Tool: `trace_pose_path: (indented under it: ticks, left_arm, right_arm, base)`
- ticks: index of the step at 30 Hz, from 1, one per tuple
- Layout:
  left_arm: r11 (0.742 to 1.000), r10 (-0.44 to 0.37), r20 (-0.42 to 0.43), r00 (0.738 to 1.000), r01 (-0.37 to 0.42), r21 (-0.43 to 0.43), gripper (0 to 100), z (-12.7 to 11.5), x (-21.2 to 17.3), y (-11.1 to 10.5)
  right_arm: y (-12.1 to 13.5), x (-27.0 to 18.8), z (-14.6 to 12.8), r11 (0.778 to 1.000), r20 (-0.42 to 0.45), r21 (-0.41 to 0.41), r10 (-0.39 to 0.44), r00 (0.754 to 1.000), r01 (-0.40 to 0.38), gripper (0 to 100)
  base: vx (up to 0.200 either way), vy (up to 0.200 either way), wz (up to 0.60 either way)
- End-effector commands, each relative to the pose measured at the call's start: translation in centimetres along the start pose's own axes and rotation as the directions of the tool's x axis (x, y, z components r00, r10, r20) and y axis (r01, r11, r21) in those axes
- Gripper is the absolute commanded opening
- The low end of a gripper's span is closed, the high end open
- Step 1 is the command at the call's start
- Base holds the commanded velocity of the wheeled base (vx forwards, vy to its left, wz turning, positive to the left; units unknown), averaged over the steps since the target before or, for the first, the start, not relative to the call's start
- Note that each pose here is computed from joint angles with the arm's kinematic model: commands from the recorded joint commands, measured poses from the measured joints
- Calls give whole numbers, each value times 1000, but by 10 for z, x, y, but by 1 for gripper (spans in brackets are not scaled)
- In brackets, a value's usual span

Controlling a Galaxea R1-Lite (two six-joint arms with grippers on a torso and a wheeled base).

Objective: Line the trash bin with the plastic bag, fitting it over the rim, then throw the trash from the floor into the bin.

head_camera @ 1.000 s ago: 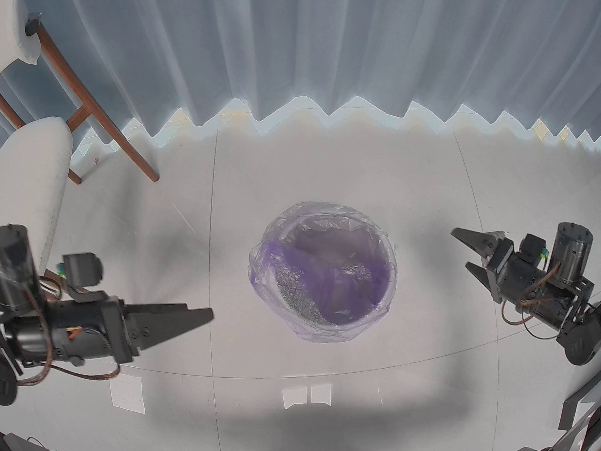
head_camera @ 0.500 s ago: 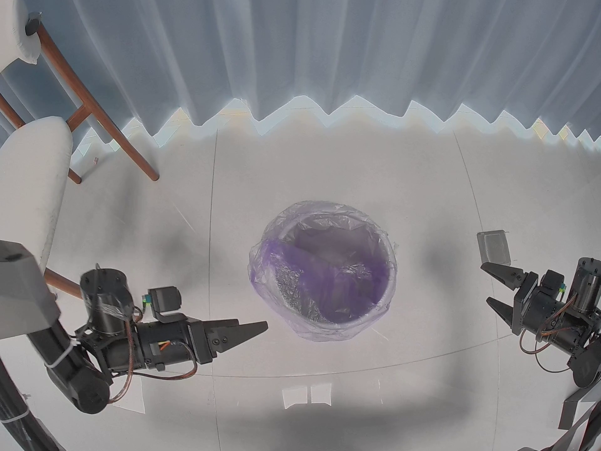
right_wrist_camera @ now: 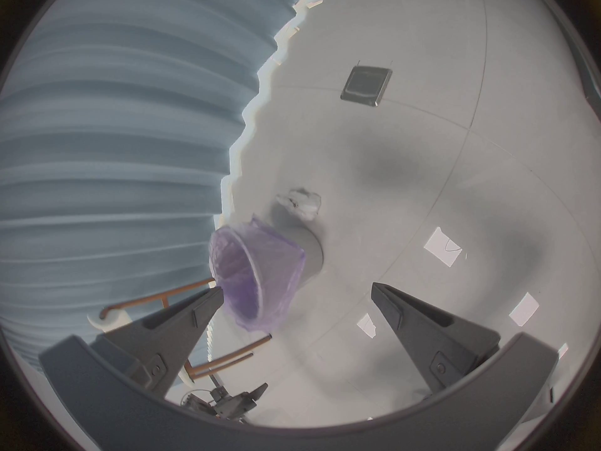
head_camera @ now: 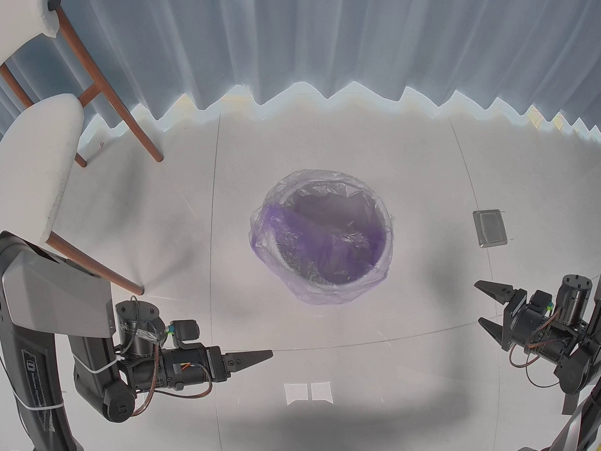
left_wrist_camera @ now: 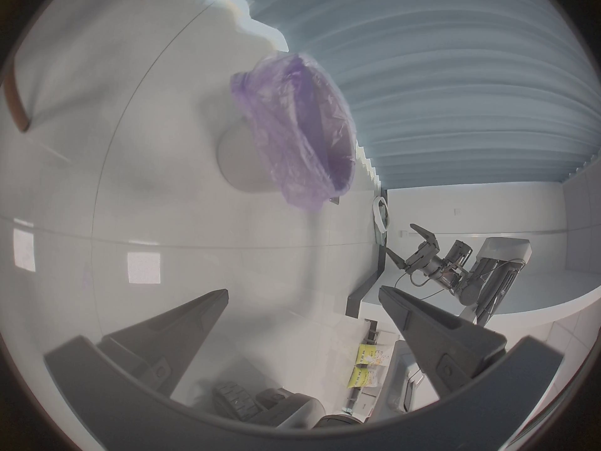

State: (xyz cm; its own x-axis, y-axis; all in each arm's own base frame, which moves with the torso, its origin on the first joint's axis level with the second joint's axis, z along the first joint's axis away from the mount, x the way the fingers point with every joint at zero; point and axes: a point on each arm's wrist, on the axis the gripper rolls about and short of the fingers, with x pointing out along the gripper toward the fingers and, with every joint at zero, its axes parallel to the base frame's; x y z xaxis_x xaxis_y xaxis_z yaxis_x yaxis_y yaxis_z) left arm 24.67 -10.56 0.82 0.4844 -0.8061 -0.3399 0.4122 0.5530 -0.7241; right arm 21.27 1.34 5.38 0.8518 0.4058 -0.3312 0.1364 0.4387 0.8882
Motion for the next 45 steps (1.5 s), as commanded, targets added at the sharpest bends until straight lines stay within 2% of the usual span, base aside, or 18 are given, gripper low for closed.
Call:
trace_pose_path:
  ticks: [1, 3, 5, 9, 12, 16, 20, 22, 23, 26, 29, 33, 35, 38, 40, 41, 42, 45]
  left_arm:
    - [999, 5, 22, 1000, -4, -52, 100, 5, 0, 3]
    - [994, 8, 53, 999, -2, -112, 100, 13, -1, 7]
    - [988, 11, 71, 997, 0, -156, 100, 17, -1, 10]
    - [978, 13, 117, 993, 12, -210, 100, 29, -1, 16]
    - [956, 3, 159, 987, 44, -291, 100, 41, 0, 17]
    - [951, -16, 171, 985, 68, -301, 100, 45, 0, 12]
    - [956, -51, 178, 983, 100, -277, 100, 48, -2, -4]
    - [958, -61, 189, 980, 111, -264, 100, 51, -5, -8]
    - [958, -62, 192, 979, 112, -263, 100, 51, -5, -8]
    - [959, -61, 196, 979, 113, -261, 100, 52, -6, -8]
    - [959, -60, 198, 978, 112, -262, 100, 53, -6, -8]
    - [961, -76, 215, 974, 129, -243, 100, 57, -11, -15]
    - [962, -77, 215, 973, 129, -242, 100, 57, -11, -15]
    - [964, -86, 231, 969, 139, -228, 100, 60, -15, -19]
    - [966, -97, 245, 965, 151, -212, 100, 63, -19, -24]
    - [965, -99, 247, 964, 153, -211, 100, 64, -19, -25]
    - [967, -107, 255, 961, 161, -200, 100, 65, -22, -29]
    - [968, -117, 267, 957, 170, -186, 100, 68, -26, -33]
  right_arm:
    - [-2, 5, -12, 997, -44, -75, -17, 999, 13, 100]
    - [-6, 9, -16, 986, -32, -162, -57, 998, 51, 100]
    - [-10, 14, -18, 977, -11, -195, -94, 995, 90, 100]
    - [-10, 26, -22, 973, -9, -208, -103, 995, 99, 100]
    - [-12, 35, -19, 969, 48, -207, -126, 991, 133, 100]
    - [-1, 41, -10, 966, 172, -216, -102, 980, 138, 100]
    - [18, 35, 0, 973, 249, -216, -28, 968, 84, 100]
    - [43, 20, 13, 986, 313, -157, 96, 945, -48, 100]
    - [56, 14, 21, 984, 328, -119, 167, 930, -135, 100]
    - [82, 2, 29, 948, 295, -64, 316, 902, -311, 100]
    - [87, 1, 30, 941, 298, -76, 338, 893, -331, 100]
    - [104, 7, 22, 914, 255, -142, 405, 878, -381, 100]
    - [113, 9, 25, 895, 260, -196, 442, 859, -401, 100]
    - [132, 12, 30, 854, 256, -261, 511, 820, -451, 100]
    - [148, 9, 31, 815, 252, -290, 571, 781, -502, 100]
    - [151, 8, 30, 807, 250, -293, 582, 774, -512, 100]
    - [163, 0, 29, 776, 245, -302, 625, 741, -554, 100]
    - [179, -9, 29, 727, 217, -296, 683, 698, -619, 100]
  base:
    - [0, 0, 0]
    - [0, 0, 0]
    - [0, 0, 0]
    - [0, 0, -300]
    - [0, 0, -600]
    - [0, 0, -600]
    - [0, 0, -600]
    - [0, 0, -600]
    - [0, 0, 0]
    - [0, 0, 0]
    - [0, 0, 0]
    - [0, 0, 0]
    - [0, 0, 0]
    - [0, 0, 0]
    - [0, 0, 0]
    - [0, 0, 0]
    - [0, 0, 0]
    - [0, 0, 0]
